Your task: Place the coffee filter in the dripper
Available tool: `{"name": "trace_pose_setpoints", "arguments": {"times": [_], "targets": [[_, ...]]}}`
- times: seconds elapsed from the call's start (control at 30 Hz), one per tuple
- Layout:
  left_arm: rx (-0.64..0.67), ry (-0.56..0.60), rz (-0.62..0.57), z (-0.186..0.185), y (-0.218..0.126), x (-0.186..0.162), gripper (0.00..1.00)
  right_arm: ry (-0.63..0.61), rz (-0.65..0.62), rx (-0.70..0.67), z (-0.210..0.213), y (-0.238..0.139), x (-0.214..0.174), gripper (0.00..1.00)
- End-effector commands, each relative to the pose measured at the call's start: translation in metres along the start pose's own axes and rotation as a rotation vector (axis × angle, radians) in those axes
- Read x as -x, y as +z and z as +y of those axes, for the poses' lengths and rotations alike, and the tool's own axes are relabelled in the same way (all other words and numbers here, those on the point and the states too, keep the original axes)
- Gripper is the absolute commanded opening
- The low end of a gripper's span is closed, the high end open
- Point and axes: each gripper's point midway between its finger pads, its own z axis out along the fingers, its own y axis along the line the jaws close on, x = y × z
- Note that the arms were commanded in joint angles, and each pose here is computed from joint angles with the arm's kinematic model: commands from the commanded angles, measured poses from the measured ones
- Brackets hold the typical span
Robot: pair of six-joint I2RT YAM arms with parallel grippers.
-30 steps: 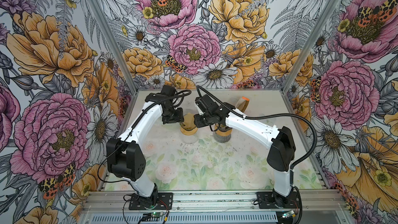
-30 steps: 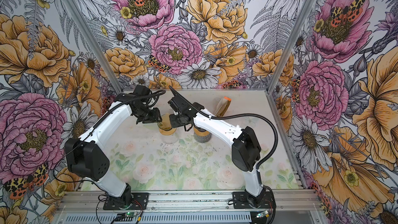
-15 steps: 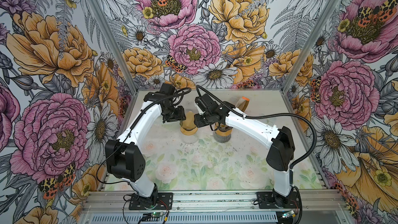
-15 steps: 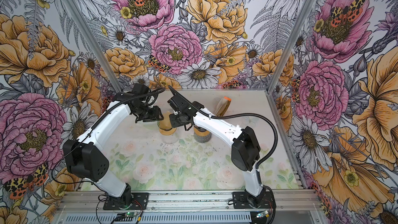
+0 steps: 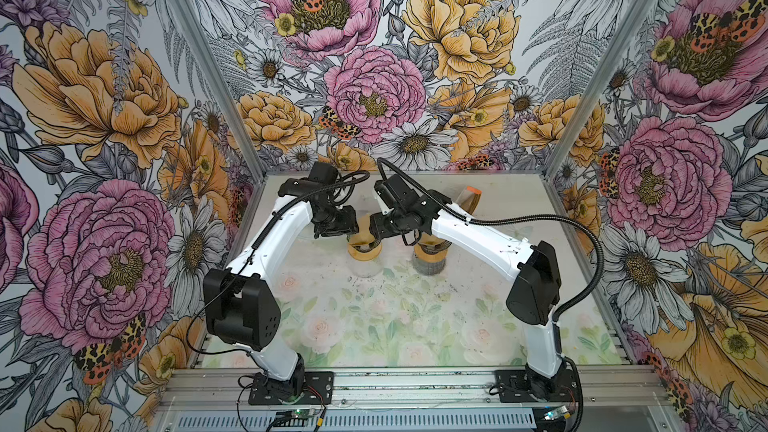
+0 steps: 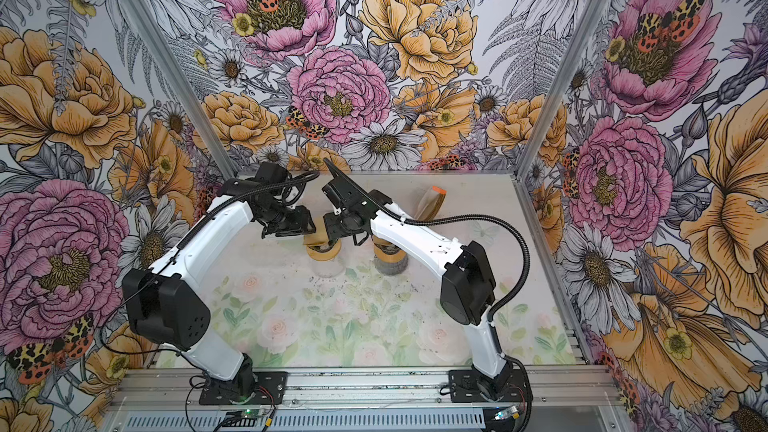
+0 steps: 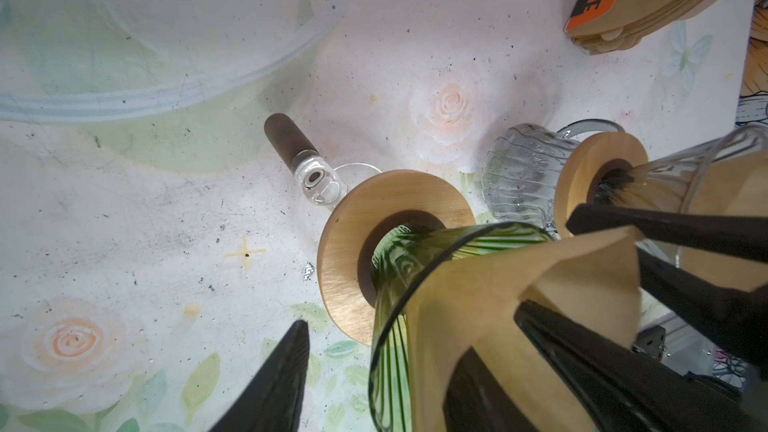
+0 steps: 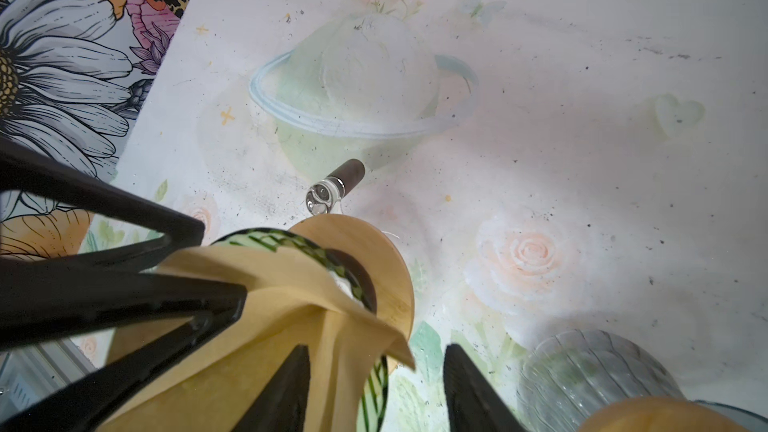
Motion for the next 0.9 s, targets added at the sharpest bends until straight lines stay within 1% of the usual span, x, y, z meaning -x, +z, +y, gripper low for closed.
{"name": "trace_pose_setpoints", "arguments": {"times": [0.0,0.23,0.43,0.63,0.73,0.87], "targets": [[0.032,0.019,0.002,0.006,0.005,-0.001,0.49,-0.005,0.015,-0.003,-0.001,0.004,0.001,0.54],[0.052,-0.012,0.018,0.018,0.010,-0.004,0.48,-0.011,0.045,-0.030,-0.007,0.008,-0.007,0.54],[0.063,-0.013,0.023,0.020,0.013,-0.003,0.47,-0.013,0.071,-0.066,-0.013,0.012,-0.011,0.53],[0.068,-0.015,0.018,0.022,0.012,-0.001,0.47,-0.012,0.069,-0.110,-0.021,0.010,-0.011,0.52],[0.064,-0.016,0.017,0.021,0.011,-0.002,0.47,-0.012,0.066,-0.108,-0.020,0.007,-0.009,0.52],[0.010,-0.013,0.014,0.008,0.008,-0.001,0.48,-0.025,0.050,-0.047,-0.006,0.000,-0.001,0.52]]}}
